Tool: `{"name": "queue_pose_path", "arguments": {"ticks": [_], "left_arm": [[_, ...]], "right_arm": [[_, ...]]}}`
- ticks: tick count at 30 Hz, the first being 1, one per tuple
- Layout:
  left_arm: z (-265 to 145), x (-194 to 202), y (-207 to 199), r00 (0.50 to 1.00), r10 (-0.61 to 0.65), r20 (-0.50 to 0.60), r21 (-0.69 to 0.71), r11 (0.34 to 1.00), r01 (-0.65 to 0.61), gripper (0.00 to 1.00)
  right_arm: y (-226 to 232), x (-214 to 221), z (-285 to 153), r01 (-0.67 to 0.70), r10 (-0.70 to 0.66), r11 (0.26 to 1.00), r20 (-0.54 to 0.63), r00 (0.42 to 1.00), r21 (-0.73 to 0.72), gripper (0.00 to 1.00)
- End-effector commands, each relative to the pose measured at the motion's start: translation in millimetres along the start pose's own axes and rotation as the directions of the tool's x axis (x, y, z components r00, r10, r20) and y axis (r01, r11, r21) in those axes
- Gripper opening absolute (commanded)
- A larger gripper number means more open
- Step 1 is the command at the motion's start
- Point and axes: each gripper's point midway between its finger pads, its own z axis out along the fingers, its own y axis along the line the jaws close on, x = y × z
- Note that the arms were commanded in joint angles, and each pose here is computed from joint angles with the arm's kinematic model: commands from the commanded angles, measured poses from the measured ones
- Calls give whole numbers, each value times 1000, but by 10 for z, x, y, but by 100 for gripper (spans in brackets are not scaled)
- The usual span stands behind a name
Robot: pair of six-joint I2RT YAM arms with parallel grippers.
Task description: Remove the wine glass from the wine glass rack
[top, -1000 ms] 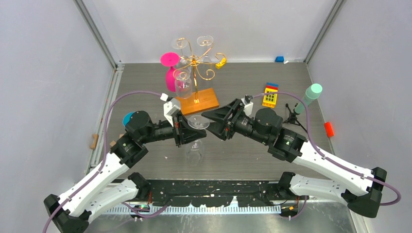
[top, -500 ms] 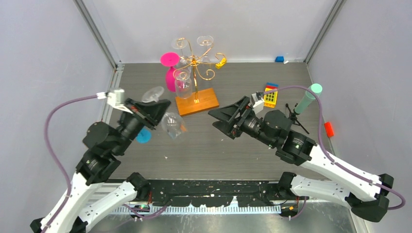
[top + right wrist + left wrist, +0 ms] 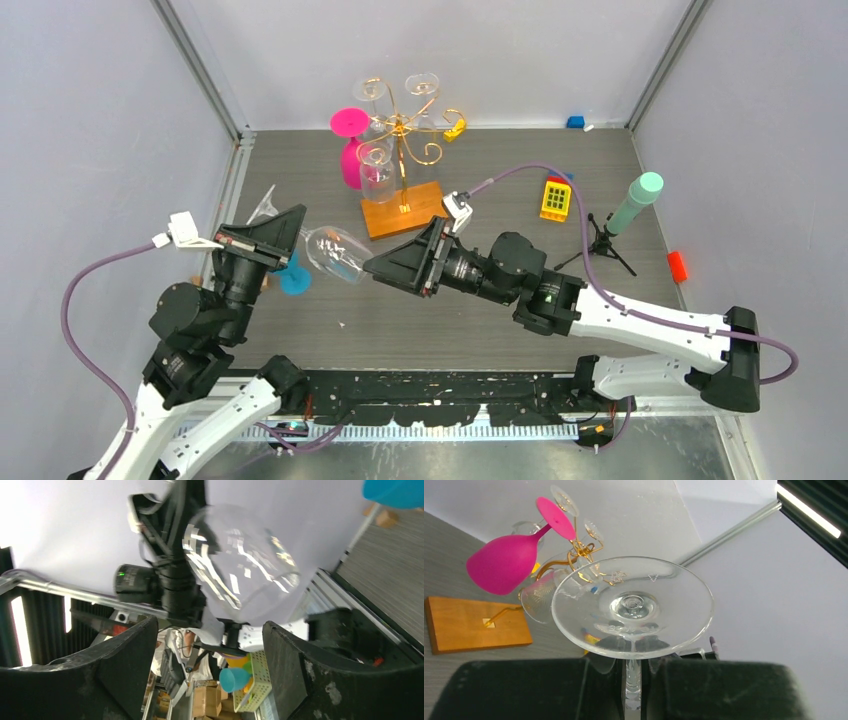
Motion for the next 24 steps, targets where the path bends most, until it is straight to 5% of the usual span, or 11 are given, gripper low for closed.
{"name": "queue_pose_path", "arguments": {"ticks": [1, 9, 24], "left_arm": [[-55, -255, -32, 977, -179, 119, 9, 984, 179, 0], [-115, -362, -3, 955, -241, 172, 23, 970, 240, 0], [-260, -618, -17, 937, -248, 246, 29, 968, 249, 0]], "right_arm": [[697, -231, -35, 63, -28, 964, 137, 990, -260, 79], [718, -243, 121, 36, 4, 963, 145, 989, -269, 68], [532, -153, 251, 87, -59, 979, 151, 987, -182, 70]]}}
